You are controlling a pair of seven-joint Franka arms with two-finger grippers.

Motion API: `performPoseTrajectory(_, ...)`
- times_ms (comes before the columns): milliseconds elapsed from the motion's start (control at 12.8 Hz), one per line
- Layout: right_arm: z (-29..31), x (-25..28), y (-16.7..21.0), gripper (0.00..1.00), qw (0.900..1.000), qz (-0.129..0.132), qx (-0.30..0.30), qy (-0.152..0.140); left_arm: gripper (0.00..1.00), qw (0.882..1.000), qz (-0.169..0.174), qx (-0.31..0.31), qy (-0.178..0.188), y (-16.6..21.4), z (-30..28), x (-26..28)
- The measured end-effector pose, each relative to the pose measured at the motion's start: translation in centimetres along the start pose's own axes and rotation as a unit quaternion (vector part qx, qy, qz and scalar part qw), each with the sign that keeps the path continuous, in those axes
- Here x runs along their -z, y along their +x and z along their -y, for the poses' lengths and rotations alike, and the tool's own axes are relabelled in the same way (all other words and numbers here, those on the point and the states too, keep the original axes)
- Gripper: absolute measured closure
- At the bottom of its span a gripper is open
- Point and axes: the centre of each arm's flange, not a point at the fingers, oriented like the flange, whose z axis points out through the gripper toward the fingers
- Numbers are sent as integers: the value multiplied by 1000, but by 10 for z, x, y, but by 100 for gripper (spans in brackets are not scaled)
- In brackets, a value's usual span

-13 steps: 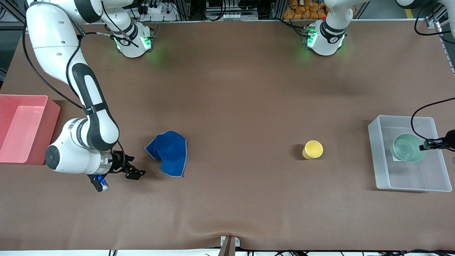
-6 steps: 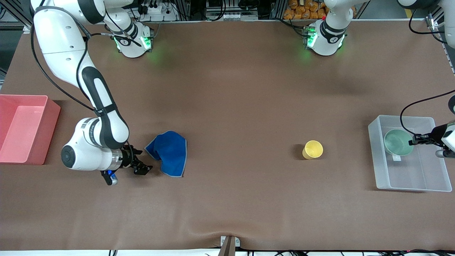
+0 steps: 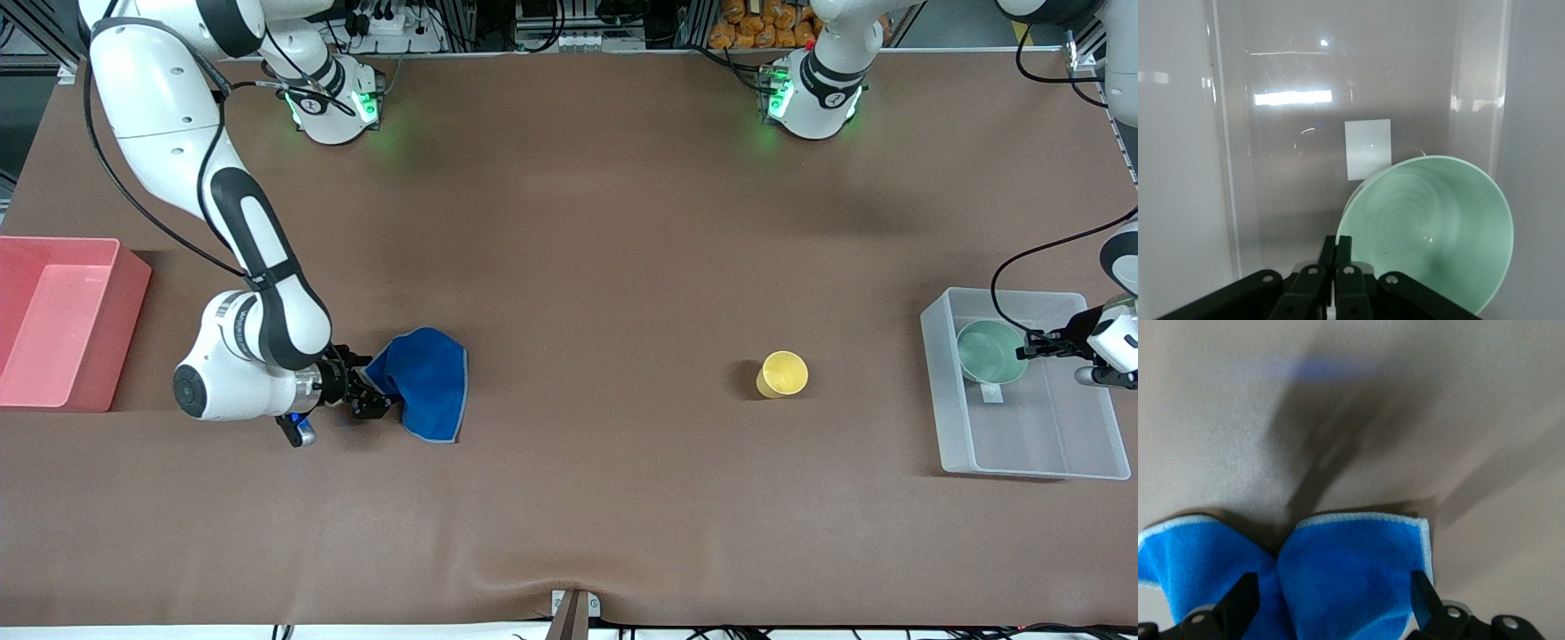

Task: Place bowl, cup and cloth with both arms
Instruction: 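Grasp the blue cloth with the right gripper while the left gripper releases, then carry the cloth toward the pink bin while the left gripper reaches the cup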

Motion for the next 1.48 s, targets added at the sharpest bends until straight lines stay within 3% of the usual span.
performPoseTrajectory(234,7,-7,-12,0,1000,3,10,-6,70,1000,-1,-12,2,8,-11,-5)
performPoseTrajectory(703,13,-14,-24,69,1000,1,20,-10,3,997,-56,-39,29,62,-54,56)
performPoseTrajectory(859,13,-13,-23,93,1000,-2,30,-8,0,997,-59,-19,39,87,-96,80)
performPoseTrajectory(938,13,-12,-23,98,999,-4,43,-6,0,998,-52,-4,41,99,-120,89)
performPoseTrajectory(1250,11,4,-16,98,993,-20,116,-1,0,998,-29,50,14,122,-211,102)
performPoseTrajectory(1484,12,48,-21,98,988,-53,147,7,0,996,-2,89,-14,127,-284,82)
